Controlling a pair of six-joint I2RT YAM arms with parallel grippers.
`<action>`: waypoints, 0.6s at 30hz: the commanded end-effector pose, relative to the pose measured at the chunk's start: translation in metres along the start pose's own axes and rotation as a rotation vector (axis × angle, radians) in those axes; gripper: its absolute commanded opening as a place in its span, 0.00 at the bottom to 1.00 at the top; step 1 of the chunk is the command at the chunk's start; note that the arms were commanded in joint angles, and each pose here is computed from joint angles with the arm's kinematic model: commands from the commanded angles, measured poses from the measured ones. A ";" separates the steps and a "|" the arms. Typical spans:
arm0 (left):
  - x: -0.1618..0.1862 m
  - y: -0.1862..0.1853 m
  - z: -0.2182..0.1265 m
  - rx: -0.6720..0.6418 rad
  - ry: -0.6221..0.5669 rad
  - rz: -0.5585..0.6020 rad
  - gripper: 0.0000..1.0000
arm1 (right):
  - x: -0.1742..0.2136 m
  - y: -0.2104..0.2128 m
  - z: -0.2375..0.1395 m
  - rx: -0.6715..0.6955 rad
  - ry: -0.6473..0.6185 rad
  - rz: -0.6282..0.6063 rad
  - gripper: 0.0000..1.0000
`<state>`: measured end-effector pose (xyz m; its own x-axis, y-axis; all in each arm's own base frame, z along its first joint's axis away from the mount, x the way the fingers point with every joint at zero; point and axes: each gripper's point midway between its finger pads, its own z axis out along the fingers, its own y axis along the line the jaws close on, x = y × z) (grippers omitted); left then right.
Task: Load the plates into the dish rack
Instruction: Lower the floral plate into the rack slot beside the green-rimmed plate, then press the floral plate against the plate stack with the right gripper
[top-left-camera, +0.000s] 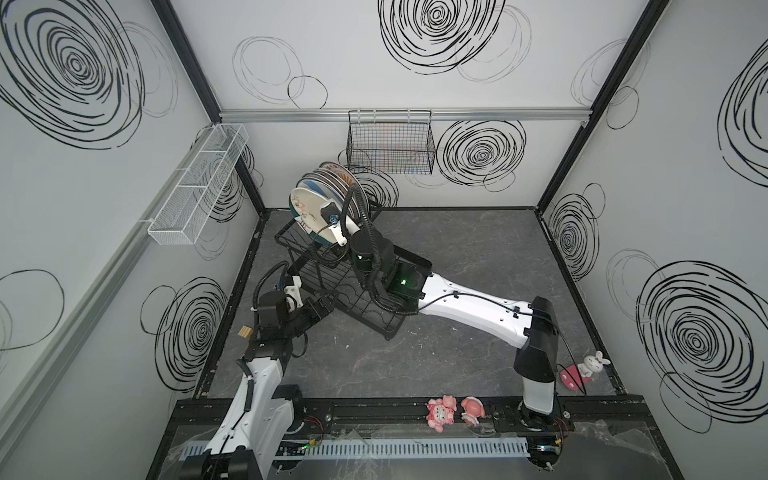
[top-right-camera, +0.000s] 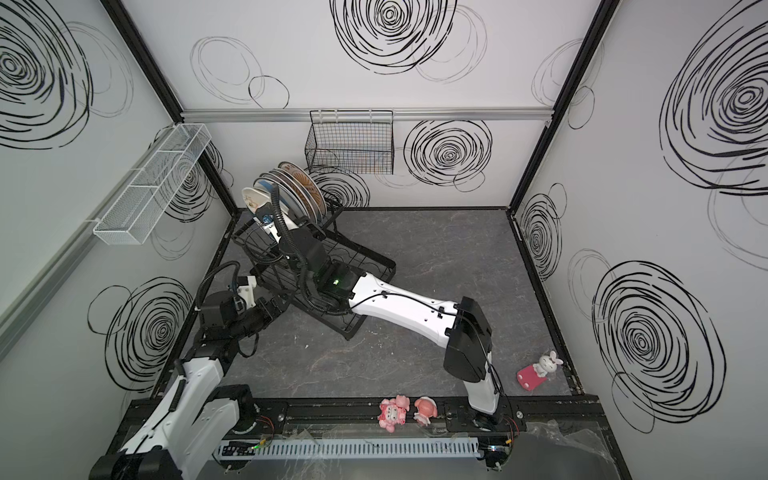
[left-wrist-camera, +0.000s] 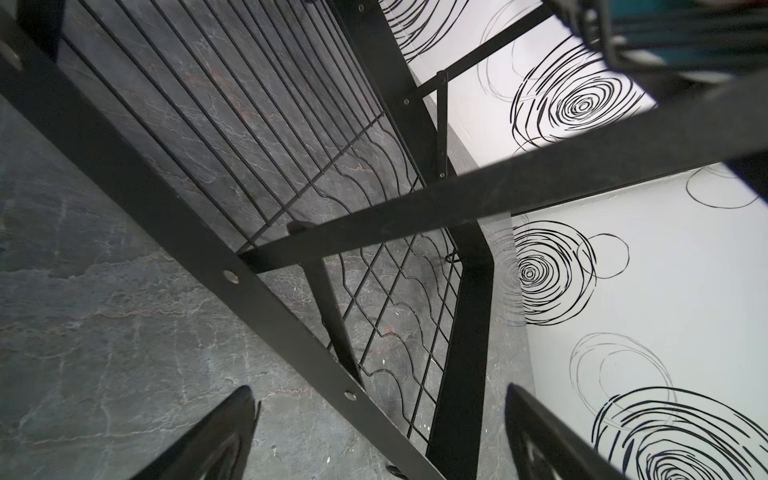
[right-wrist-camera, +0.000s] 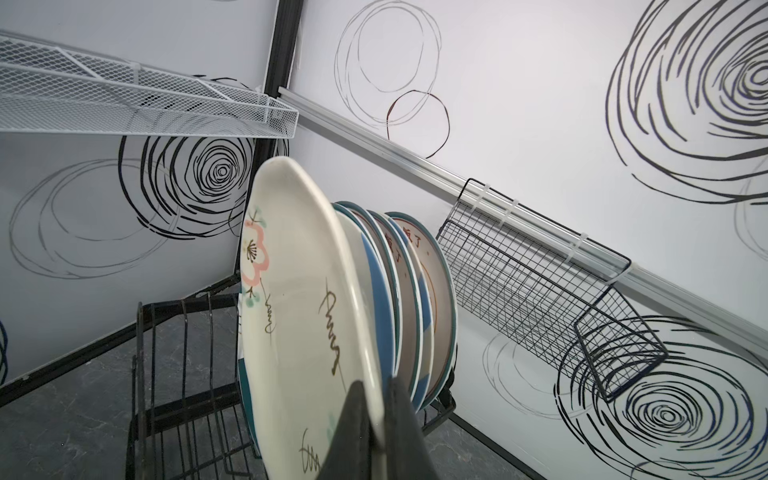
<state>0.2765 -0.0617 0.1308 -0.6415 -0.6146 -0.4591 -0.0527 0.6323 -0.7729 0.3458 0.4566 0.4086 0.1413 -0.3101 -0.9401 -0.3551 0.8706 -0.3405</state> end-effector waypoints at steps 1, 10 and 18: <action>-0.015 -0.014 -0.002 0.043 -0.043 0.055 0.96 | -0.034 -0.035 -0.008 0.107 -0.092 0.093 0.00; -0.015 -0.012 -0.002 0.033 -0.043 0.046 0.96 | -0.027 -0.023 -0.001 0.092 -0.080 0.087 0.00; -0.023 -0.001 -0.007 -0.020 -0.084 0.033 0.96 | -0.020 -0.016 0.013 0.098 -0.066 0.081 0.00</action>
<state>0.2786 -0.0512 0.1298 -0.6152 -0.6355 -0.4666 -0.0821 0.6402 -0.7638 0.3523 0.4743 0.3884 0.1363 -0.3191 -0.9379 -0.3588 0.8665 -0.3470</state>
